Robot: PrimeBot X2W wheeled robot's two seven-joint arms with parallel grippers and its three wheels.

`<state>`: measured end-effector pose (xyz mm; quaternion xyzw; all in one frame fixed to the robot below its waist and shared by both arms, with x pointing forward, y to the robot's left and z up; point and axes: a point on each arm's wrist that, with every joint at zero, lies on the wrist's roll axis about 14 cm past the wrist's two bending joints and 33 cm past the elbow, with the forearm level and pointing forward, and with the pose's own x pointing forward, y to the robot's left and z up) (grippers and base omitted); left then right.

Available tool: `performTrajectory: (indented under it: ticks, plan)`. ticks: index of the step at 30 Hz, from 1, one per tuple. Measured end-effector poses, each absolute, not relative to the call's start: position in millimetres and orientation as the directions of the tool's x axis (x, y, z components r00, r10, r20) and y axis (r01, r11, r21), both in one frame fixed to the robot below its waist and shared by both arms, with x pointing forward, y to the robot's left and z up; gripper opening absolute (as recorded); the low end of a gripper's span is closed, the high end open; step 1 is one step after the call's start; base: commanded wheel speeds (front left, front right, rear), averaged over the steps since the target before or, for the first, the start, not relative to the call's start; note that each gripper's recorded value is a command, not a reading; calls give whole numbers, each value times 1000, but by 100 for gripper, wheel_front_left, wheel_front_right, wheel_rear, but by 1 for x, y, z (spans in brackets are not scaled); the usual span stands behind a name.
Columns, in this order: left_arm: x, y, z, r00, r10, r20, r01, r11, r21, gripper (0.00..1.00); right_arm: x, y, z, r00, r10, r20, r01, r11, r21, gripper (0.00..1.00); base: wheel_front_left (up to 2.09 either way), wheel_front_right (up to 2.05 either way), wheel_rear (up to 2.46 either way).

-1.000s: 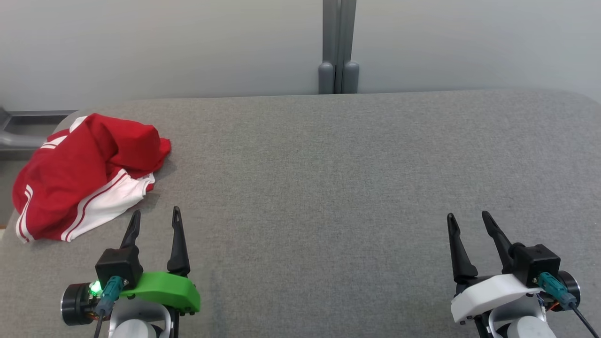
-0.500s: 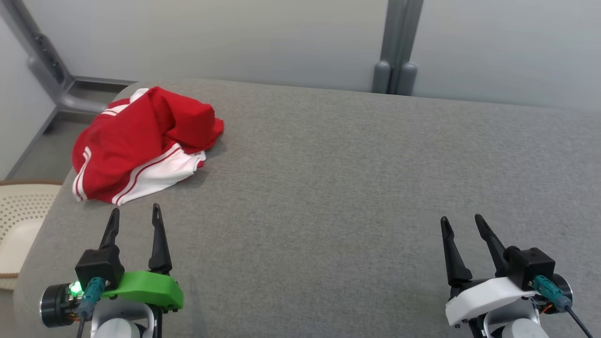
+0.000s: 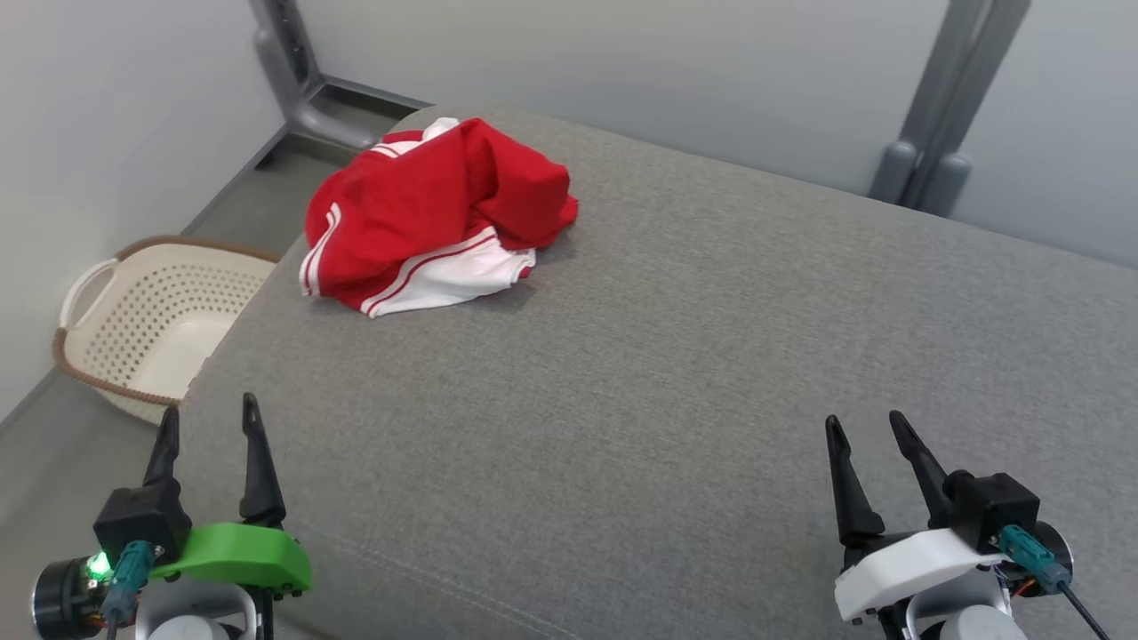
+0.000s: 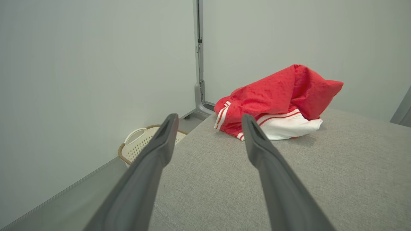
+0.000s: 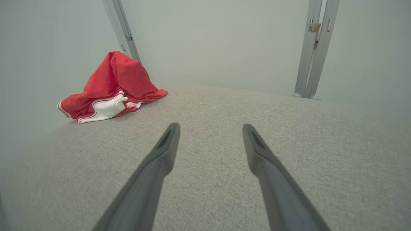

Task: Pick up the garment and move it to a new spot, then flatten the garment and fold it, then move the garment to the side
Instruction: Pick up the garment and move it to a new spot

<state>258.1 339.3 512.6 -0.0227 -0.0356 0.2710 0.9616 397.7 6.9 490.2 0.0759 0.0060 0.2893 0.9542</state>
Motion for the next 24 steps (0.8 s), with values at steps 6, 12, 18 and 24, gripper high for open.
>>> performTrajectory:
  ticks: [6,12,18,24]
  plan:
    - [223,364,511,777,628,57,-625,778,-62,100,399,48,494,764,644,45,-643,753,141,100,0,0,0]
    - [213,369,509,750,660,47,-658,751,-50,100,400,63,483,736,676,22,-671,726,154,100,0,0,0]
    - [224,366,511,772,634,50,-631,773,-60,100,404,56,483,751,660,21,-655,740,151,100,0,0,0]
    - [270,373,550,813,564,142,-562,825,-61,100,411,40,490,776,629,43,-629,769,114,100,0,0,0]
